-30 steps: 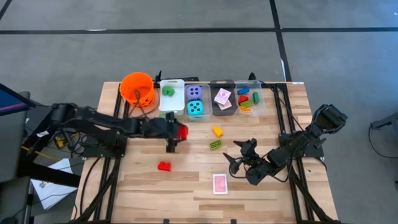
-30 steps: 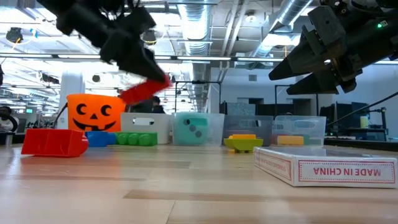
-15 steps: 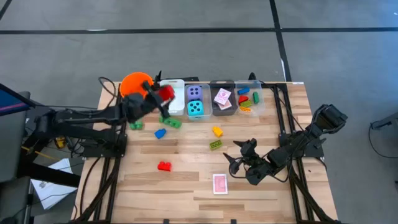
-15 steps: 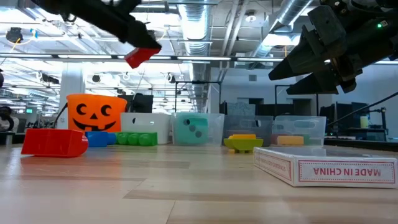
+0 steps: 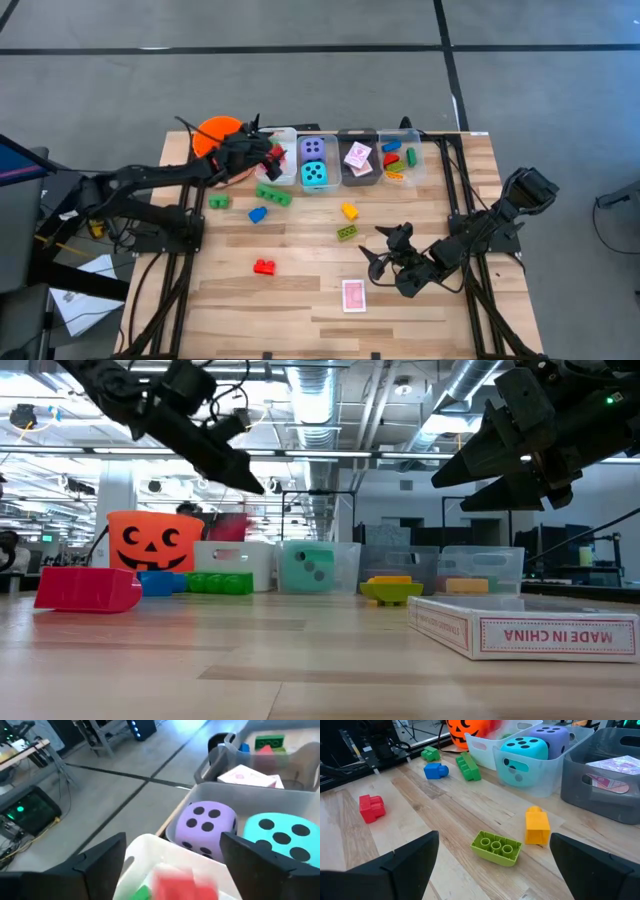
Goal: Pick & Place Toys
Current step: Put the big red game piece into the white bin
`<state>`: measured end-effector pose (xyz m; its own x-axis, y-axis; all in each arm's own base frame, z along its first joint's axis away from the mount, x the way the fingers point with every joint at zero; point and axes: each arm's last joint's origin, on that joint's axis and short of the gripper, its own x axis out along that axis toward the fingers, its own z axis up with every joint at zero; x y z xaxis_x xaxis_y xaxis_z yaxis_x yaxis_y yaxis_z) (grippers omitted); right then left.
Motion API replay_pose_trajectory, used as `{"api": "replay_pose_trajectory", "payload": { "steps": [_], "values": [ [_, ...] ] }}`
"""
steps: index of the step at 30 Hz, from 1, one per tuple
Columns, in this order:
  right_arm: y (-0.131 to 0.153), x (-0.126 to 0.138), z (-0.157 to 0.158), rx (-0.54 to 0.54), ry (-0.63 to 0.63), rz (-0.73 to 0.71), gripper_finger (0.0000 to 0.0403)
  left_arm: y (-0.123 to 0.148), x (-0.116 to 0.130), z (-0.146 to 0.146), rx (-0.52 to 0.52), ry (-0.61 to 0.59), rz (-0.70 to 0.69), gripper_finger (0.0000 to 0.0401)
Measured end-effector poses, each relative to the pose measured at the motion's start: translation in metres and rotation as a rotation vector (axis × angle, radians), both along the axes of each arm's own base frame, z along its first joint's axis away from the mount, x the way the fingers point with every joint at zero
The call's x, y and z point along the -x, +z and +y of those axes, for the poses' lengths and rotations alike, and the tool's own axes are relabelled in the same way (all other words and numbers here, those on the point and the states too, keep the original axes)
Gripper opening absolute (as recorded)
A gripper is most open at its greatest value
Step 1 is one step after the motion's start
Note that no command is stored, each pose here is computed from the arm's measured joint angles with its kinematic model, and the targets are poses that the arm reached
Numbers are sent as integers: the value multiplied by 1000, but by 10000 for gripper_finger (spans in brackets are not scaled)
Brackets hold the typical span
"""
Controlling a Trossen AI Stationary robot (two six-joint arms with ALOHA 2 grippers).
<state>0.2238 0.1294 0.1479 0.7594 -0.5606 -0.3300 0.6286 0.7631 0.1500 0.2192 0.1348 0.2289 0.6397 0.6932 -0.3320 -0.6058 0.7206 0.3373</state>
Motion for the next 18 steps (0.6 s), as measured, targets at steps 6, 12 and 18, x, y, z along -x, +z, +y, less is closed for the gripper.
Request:
{"api": "replay_pose_trajectory", "payload": {
  "steps": [6, 12, 18],
  "values": [
    [0, 0, 0, 3, 1, 3, 374, -10, -9, 1, 6, -13, 13, 347],
    [0, 0, 0, 3, 1, 4, 374, 1, -10, -13, -7, -91, -29, 356],
    [0, 0, 0, 4, 1, 5, 374, 18, -10, -48, 79, -381, -107, 348]
  ]
}}
